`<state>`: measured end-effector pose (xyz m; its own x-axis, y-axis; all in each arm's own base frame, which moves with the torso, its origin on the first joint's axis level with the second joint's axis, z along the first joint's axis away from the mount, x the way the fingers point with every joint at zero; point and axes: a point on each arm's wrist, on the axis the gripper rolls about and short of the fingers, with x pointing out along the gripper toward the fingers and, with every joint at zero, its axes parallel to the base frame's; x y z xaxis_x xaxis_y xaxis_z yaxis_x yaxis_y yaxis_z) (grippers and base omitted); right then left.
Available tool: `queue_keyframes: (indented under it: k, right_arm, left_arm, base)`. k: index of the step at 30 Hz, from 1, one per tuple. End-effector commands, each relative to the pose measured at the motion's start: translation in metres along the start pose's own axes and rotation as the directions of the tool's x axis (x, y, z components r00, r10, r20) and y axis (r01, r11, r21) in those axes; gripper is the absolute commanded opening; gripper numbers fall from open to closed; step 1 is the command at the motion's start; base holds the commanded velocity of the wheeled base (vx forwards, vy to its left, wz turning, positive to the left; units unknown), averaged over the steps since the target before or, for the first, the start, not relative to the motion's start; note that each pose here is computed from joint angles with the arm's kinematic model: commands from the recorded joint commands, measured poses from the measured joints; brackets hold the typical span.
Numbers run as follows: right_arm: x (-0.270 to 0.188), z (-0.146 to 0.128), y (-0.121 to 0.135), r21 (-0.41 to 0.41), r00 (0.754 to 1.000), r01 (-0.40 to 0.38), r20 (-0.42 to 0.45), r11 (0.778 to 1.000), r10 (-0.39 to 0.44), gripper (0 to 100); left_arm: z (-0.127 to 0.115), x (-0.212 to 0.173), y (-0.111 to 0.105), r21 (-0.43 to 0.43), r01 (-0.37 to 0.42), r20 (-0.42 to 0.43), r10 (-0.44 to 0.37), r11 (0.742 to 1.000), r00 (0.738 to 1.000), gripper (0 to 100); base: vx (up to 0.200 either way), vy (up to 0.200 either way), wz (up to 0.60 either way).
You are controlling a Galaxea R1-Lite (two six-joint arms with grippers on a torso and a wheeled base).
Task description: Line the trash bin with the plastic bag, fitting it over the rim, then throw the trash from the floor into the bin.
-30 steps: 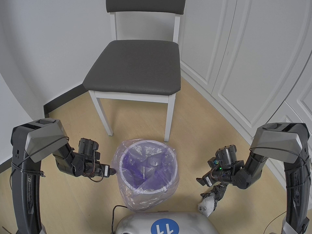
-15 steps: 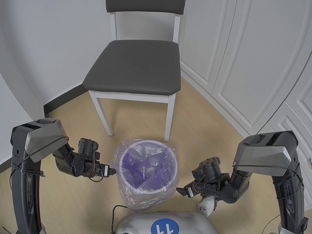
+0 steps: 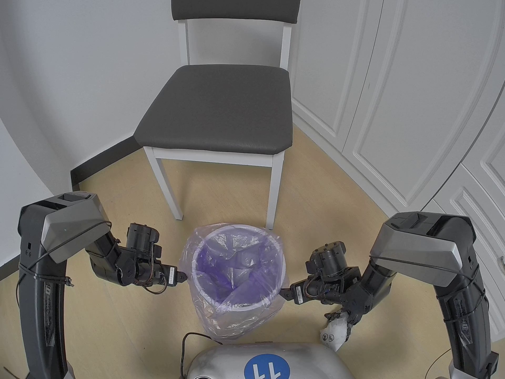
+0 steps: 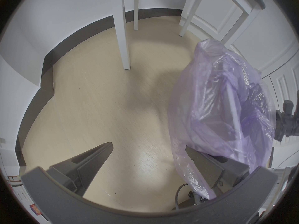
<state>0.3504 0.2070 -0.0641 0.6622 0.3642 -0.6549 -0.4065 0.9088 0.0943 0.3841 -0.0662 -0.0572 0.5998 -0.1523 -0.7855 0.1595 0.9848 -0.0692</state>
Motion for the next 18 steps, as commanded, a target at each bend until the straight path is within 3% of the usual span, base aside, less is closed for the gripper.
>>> queue_keyframes:
  k: [1,7,18]
  right_arm:
    - [0.009,0.008,-0.014,0.026,1.0,0.022,0.017,0.999,-0.022,100]
    - [0.022,0.024,-0.033,0.063,0.998,0.038,0.056,0.997,-0.041,100]
    - [0.04,0.049,-0.047,0.148,0.997,-0.068,0.051,0.987,0.062,100]
  left_arm:
    - [-0.001,0.002,0.0,-0.001,-0.002,-0.004,0.002,1.0,1.0,100]
    - [-0.001,0.001,0.0,-0.001,-0.003,-0.004,0.003,1.0,1.0,100]
    - [-0.003,-0.004,-0.001,0.002,0.002,-0.009,-0.002,1.0,1.0,100]
  base:
    - [0.0,0.0,0.0]
    - [0.0,0.0,0.0]
    - [0.0,0.0,0.0]
